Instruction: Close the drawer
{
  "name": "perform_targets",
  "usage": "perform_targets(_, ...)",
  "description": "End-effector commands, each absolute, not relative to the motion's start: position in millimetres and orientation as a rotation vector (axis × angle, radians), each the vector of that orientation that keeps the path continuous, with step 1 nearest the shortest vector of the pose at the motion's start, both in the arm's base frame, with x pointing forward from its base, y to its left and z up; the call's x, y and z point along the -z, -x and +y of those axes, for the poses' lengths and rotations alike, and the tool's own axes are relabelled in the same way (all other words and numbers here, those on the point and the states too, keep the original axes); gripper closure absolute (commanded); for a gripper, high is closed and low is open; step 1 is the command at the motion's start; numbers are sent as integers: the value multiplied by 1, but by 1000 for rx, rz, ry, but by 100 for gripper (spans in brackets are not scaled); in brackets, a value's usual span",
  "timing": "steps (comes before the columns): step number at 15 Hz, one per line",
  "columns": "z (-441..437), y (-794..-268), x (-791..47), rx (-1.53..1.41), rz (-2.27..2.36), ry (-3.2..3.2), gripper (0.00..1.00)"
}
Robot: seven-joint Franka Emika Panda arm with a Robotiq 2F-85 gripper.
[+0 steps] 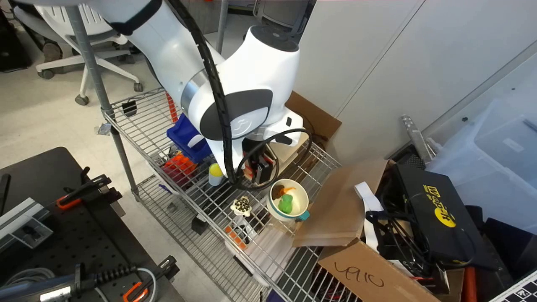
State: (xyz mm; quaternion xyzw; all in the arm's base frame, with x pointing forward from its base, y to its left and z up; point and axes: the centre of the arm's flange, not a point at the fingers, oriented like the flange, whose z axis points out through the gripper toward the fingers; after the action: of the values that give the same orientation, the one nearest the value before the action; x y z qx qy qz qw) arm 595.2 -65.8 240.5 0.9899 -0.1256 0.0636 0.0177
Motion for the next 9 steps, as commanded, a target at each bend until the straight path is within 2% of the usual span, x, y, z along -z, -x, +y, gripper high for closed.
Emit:
perform_targets(1,-72,-605,-242,-186,-401,-3075,0)
perform_targets(9,-71,-605,-248,-200,-397,-3083,0)
